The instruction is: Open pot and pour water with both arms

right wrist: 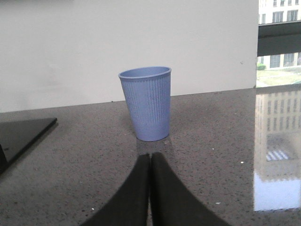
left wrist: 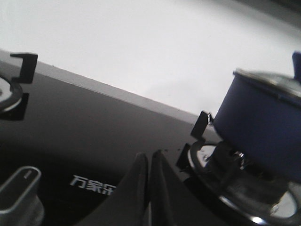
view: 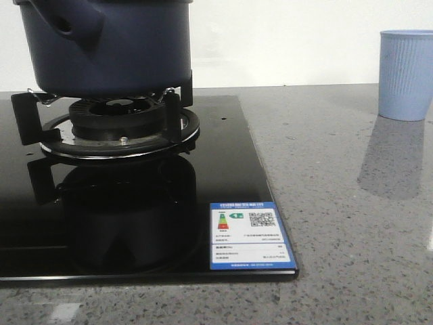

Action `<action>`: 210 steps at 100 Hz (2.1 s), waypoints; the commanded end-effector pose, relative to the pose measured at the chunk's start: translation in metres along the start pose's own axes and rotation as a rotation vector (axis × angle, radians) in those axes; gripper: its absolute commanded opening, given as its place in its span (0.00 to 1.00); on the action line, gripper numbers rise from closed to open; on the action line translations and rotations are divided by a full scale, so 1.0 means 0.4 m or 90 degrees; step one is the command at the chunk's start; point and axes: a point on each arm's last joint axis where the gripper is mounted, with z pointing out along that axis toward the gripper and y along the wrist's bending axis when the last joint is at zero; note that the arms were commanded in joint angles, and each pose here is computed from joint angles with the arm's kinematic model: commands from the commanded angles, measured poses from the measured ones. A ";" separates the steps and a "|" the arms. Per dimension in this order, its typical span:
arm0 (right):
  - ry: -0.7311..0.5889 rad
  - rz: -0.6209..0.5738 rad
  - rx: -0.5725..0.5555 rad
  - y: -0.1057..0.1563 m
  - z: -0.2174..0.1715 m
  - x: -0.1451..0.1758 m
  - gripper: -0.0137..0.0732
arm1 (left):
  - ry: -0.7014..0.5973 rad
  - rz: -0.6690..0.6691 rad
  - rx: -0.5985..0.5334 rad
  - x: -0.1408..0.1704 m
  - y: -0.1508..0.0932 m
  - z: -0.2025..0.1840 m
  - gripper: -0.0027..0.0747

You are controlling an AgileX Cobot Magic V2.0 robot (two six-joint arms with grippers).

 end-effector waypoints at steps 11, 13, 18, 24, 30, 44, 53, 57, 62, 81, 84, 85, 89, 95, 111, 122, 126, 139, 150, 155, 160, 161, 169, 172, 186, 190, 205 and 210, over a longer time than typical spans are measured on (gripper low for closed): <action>-0.057 0.187 0.011 -0.008 -0.003 -0.003 0.09 | -0.053 -0.146 0.003 0.001 0.009 -0.004 0.01; -0.056 0.200 0.011 -0.008 -0.003 -0.003 0.09 | -0.054 -0.156 0.004 -0.002 0.008 -0.004 0.01; -0.055 0.206 0.010 -0.007 -0.004 -0.006 0.09 | -0.058 -0.165 0.006 -0.008 0.006 -0.005 0.01; -0.046 0.206 0.004 -0.003 -0.005 -0.016 0.09 | -0.070 -0.166 0.014 -0.026 -0.002 -0.007 0.01; -0.038 0.199 -0.006 0.003 -0.007 -0.037 0.09 | -0.080 -0.159 0.023 -0.048 -0.012 -0.011 0.01; -0.010 0.145 -0.023 0.020 -0.009 -0.105 0.09 | -0.071 -0.069 0.041 -0.121 -0.051 -0.015 0.01; 0.037 0.103 -0.023 0.030 0.003 -0.154 0.10 | -0.030 0.005 0.038 -0.175 -0.079 -0.008 0.01; 0.064 0.086 -0.020 0.032 0.015 -0.170 0.10 | -0.018 0.033 0.038 -0.203 -0.092 -0.004 0.01; 0.092 0.064 -0.016 0.035 0.032 -0.200 0.10 | 0.006 0.071 0.039 -0.231 -0.107 0.008 0.01; 0.198 0.014 -0.016 0.045 0.116 -0.262 0.09 | 0.107 0.172 0.068 -0.306 -0.156 0.068 0.01; 0.207 0.010 -0.018 0.047 0.131 -0.267 0.09 | 0.110 0.180 0.077 -0.313 -0.162 0.075 0.01; 0.208 0.009 -0.020 0.048 0.133 -0.268 0.09 | 0.109 0.179 0.081 -0.317 -0.165 0.076 0.01; 0.209 0.009 -0.024 0.051 0.148 -0.278 0.09 | 0.113 0.176 0.096 -0.324 -0.174 0.088 0.01; 0.208 0.010 -0.033 0.056 0.165 -0.290 0.09 | 0.123 0.180 0.120 -0.331 -0.187 0.103 0.01; 0.227 0.008 -0.054 0.070 0.198 -0.302 0.09 | 0.129 0.190 0.179 -0.348 -0.223 0.138 0.03; 0.238 0.012 -0.063 0.076 0.209 -0.304 0.18 | 0.116 0.175 0.218 -0.356 -0.251 0.163 0.16; 0.240 0.015 -0.066 0.078 0.211 -0.304 0.27 | 0.113 0.173 0.231 -0.354 -0.261 0.174 0.24; 0.242 0.020 -0.066 0.079 0.212 -0.303 0.66 | 0.113 0.167 0.265 -0.349 -0.297 0.213 0.59; 0.242 0.020 -0.066 0.079 0.212 -0.303 0.86 | 0.113 0.164 0.283 -0.334 -0.329 0.255 0.71; 0.243 0.020 -0.066 0.079 0.212 -0.303 0.86 | 0.113 0.164 0.287 -0.324 -0.342 0.275 0.70; 0.242 0.020 -0.066 0.079 0.212 -0.303 0.85 | 0.114 0.171 0.290 -0.312 -0.356 0.297 0.70; 0.242 0.020 -0.066 0.079 0.212 -0.303 0.85 | 0.115 0.173 0.289 -0.307 -0.358 0.304 0.70; 0.243 0.020 -0.066 0.079 0.212 -0.303 0.84 | 0.120 0.180 0.286 -0.290 -0.377 0.344 0.70; 0.243 0.021 -0.067 0.079 0.212 -0.303 0.84 | 0.128 0.182 0.283 -0.279 -0.384 0.362 0.70; 0.246 0.023 -0.067 0.079 0.212 -0.302 0.84 | 0.140 0.187 0.272 -0.259 -0.412 0.430 0.70; 0.246 0.023 -0.067 0.079 0.212 -0.302 0.84 | 0.140 0.187 0.271 -0.259 -0.420 0.445 0.70; 0.246 0.023 -0.067 0.079 0.212 -0.302 0.84 | 0.141 0.188 0.266 -0.247 -0.445 0.502 0.70; 0.246 0.023 -0.067 0.079 0.212 -0.302 0.84 | 0.144 0.189 0.265 -0.243 -0.453 0.517 0.70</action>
